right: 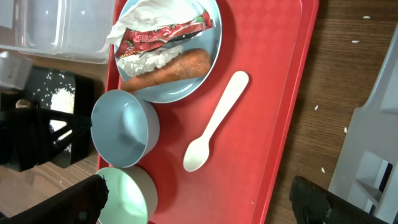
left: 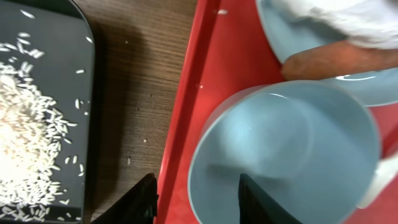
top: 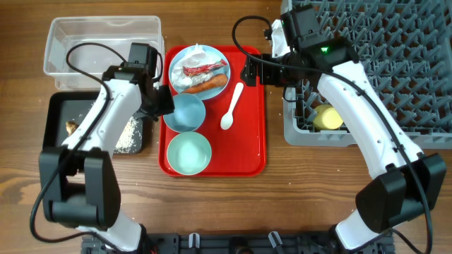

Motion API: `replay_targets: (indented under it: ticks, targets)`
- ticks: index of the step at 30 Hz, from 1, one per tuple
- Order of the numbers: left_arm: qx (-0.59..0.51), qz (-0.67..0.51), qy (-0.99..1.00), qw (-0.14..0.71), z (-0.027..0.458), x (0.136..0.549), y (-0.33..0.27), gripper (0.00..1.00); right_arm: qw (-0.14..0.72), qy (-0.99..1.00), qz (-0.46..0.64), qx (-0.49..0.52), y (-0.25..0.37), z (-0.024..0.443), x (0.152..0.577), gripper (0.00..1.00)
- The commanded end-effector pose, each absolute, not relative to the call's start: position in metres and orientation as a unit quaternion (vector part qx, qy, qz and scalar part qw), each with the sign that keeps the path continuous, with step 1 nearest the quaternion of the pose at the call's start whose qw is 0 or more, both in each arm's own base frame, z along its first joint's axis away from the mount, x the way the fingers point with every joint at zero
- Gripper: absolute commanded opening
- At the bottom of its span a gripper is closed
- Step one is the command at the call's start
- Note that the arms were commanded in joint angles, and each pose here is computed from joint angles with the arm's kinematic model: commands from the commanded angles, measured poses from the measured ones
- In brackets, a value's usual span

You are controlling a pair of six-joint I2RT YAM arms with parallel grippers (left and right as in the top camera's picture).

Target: Sort waste into correct bins and load items into the dishwasher rack

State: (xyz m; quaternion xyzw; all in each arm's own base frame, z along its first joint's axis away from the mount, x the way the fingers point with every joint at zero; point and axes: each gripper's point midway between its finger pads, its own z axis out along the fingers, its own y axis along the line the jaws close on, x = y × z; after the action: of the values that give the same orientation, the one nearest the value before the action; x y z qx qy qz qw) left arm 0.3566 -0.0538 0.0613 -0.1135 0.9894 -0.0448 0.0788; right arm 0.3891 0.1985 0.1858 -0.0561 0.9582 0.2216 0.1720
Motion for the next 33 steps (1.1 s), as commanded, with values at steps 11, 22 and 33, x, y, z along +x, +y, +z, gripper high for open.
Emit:
replay_targets:
  ticks: [11, 22, 33]
  targets:
    - [-0.114, -0.035, 0.991, 0.066, 0.048, 0.355, -0.052, 0.33, 0.165, 0.957, 0.231, -0.056, 0.204, 0.180, 0.391, 0.98]
    - [-0.114, -0.035, 0.991, 0.065, 0.048, 0.355, -0.052, 0.33, 0.148, 0.955, 0.247, -0.071, 0.254, 0.161, 0.384, 0.95]
    - [-0.115, -0.033, 0.991, 0.059, 0.048, 0.352, -0.051, 0.34, 0.032, 0.969, 0.237, -0.055, 0.323, 0.053, 0.355, 0.71]
